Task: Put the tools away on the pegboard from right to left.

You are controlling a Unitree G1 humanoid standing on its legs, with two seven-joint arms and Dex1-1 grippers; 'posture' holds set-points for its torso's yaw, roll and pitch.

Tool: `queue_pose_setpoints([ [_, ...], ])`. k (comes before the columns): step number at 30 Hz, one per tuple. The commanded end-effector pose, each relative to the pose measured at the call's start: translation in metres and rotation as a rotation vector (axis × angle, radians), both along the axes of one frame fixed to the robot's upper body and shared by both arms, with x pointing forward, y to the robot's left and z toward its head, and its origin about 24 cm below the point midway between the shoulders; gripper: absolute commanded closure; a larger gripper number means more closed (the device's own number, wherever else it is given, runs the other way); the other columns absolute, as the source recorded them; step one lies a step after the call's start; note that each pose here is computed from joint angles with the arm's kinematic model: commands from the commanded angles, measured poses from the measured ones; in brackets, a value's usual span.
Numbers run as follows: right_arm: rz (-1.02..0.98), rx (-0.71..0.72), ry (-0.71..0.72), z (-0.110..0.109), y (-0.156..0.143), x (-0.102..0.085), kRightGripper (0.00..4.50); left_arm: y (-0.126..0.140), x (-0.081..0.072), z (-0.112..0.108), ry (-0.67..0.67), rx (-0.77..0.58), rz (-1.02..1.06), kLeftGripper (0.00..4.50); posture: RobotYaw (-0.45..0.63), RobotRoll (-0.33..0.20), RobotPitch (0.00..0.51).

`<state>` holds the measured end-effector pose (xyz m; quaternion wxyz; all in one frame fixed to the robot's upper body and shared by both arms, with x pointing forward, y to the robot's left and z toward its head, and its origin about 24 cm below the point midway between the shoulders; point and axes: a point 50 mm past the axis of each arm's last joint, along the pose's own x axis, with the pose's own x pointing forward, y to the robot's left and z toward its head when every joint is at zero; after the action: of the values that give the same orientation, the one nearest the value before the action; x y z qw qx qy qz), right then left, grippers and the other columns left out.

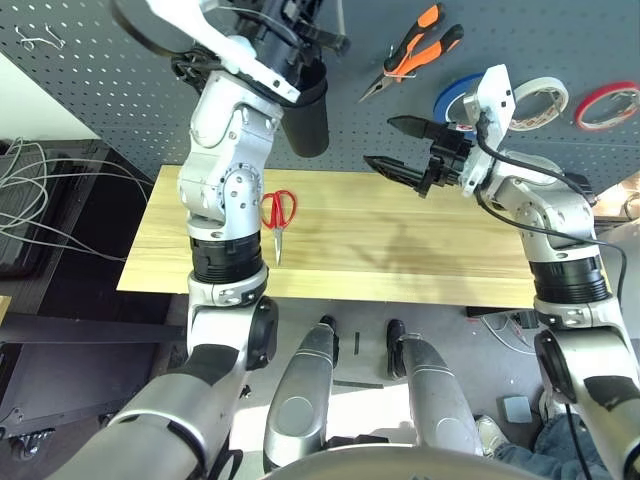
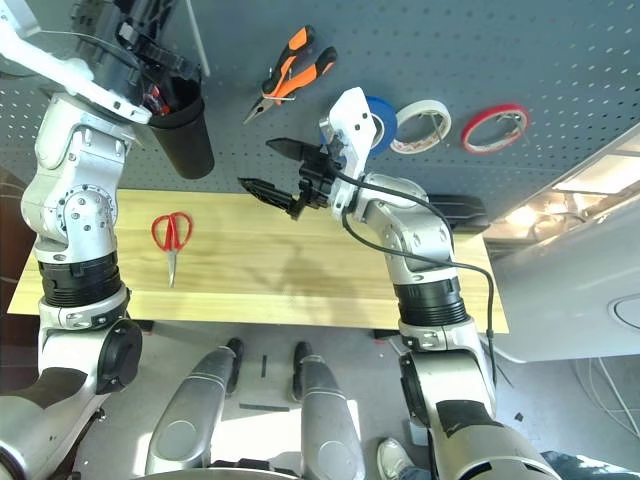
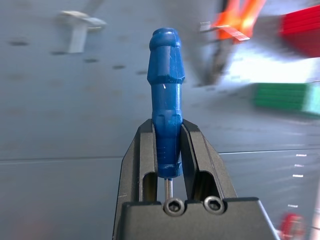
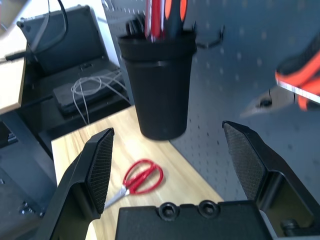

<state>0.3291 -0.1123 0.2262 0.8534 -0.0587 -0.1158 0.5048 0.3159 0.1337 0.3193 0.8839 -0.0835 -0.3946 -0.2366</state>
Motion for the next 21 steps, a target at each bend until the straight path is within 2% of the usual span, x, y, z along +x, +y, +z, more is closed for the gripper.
queue_pose_setpoints([
  [1, 0.002, 0.046, -0.018, 0.006, 0.004, 0.001, 0.00, 0.009, 0.005, -0.014, 0.009, 0.021, 0.079, 3.94, 0.14, 0.000, 0.311],
  [7, 0.021, 0.070, -0.043, 0.014, 0.013, 0.000, 0.00, 0.016, 0.014, -0.036, 0.055, 0.036, 0.143, 3.94, 0.14, 0.000, 0.312],
  [21, 0.021, 0.071, -0.044, 0.014, 0.013, 0.000, 0.00, 0.016, 0.016, -0.037, 0.049, 0.037, 0.148, 3.94, 0.14, 0.000, 0.312],
])
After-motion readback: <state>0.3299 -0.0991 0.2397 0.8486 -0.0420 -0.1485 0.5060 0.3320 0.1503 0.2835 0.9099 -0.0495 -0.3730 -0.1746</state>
